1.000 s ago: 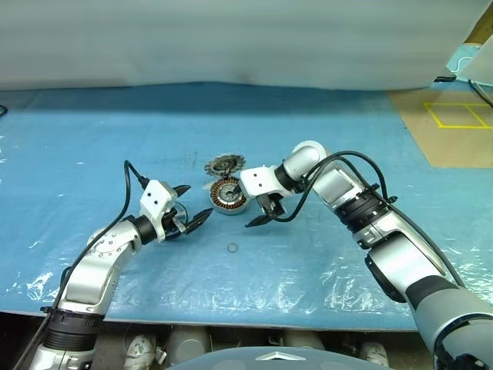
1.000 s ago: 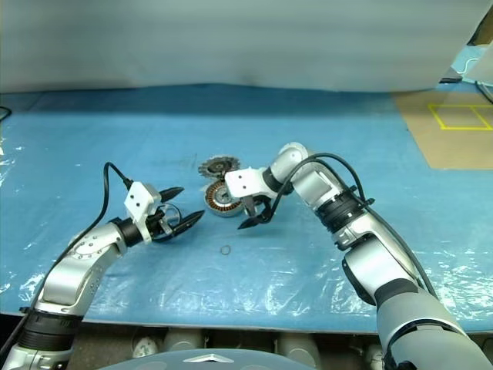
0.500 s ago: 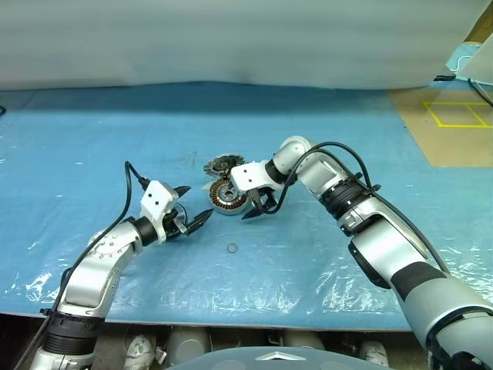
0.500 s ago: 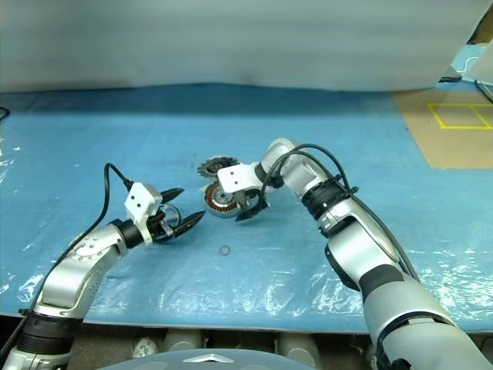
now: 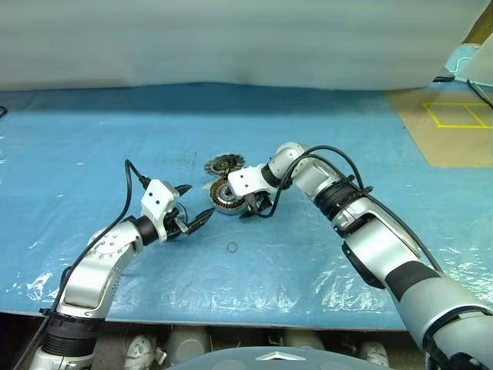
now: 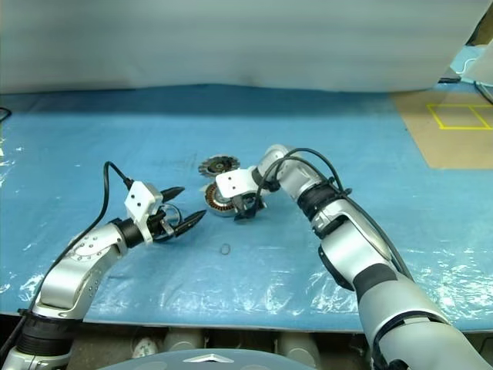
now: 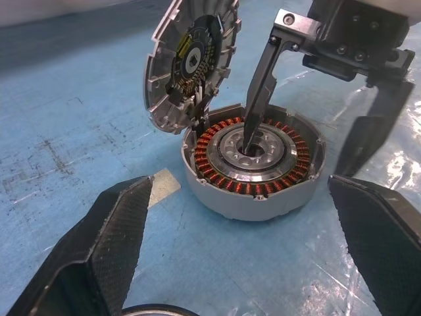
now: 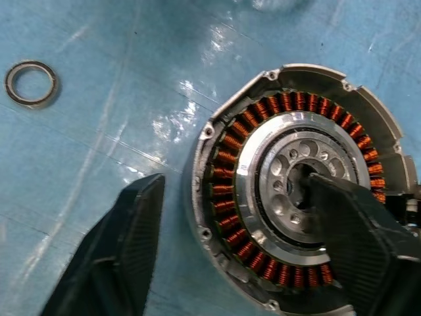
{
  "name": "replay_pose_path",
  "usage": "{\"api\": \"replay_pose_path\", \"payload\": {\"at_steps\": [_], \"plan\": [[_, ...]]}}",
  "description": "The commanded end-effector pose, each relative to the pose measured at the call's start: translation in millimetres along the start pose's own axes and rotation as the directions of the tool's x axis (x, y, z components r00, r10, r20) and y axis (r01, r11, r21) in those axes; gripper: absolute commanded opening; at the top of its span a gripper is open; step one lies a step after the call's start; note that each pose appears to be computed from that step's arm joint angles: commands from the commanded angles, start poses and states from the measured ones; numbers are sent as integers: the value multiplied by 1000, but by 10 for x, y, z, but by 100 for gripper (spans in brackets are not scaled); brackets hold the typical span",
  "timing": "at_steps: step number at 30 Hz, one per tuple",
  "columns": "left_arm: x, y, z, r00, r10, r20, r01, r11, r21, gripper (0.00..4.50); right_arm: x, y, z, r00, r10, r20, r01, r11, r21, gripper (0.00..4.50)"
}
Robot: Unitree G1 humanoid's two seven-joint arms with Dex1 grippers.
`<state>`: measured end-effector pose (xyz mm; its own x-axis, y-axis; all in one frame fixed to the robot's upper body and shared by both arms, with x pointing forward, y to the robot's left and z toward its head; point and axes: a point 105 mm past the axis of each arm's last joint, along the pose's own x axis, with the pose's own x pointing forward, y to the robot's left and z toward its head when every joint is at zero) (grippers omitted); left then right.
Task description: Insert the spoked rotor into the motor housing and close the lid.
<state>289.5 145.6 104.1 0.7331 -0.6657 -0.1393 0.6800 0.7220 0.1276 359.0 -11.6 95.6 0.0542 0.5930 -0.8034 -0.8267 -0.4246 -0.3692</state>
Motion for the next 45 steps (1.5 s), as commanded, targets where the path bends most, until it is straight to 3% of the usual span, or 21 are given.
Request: {"api": "replay_pose_path", "payload": {"at_steps": [1, 3, 11, 18, 24, 36, 43, 45], "plan": [[6, -4, 135, 999, -5, 39, 3, 999, 35, 450, 50, 75, -180, 996, 31, -81, -29, 999, 24, 254], [17, -18, 114, 999, -8, 37, 7, 999, 31, 450, 50, 109, -219, 995, 40, -88, -36, 999, 38, 194], [35, -28, 53, 999, -5, 32, 4, 1000, 21, 450, -31, 358, -317, 998, 48, -42, -41, 988, 147, 192], [39, -25, 18, 999, 1, 38, -1, 1000, 7, 450, -241, 812, -412, 998, 16, -53, -1, 963, 270, 190], [64, -15, -12, 999, -9, 38, 9, 1000, 3, 450, -360, 1005, -349, 997, -39, -63, 60, 925, 374, 190], [87, -17, -8, 999, -28, 35, 28, 1000, 10, 450, -472, 1207, -128, 995, -103, -18, 97, 850, 517, 190], [94, -10, -15, 999, -35, 29, 35, 999, 13, 450, -458, 1149, -59, 992, -128, 1, 109, 848, 519, 190], [94, -11, -20, 999, -36, 26, 36, 999, 14, 450, -492, 1091, -34, 989, -149, 9, 122, 844, 522, 263]]}}
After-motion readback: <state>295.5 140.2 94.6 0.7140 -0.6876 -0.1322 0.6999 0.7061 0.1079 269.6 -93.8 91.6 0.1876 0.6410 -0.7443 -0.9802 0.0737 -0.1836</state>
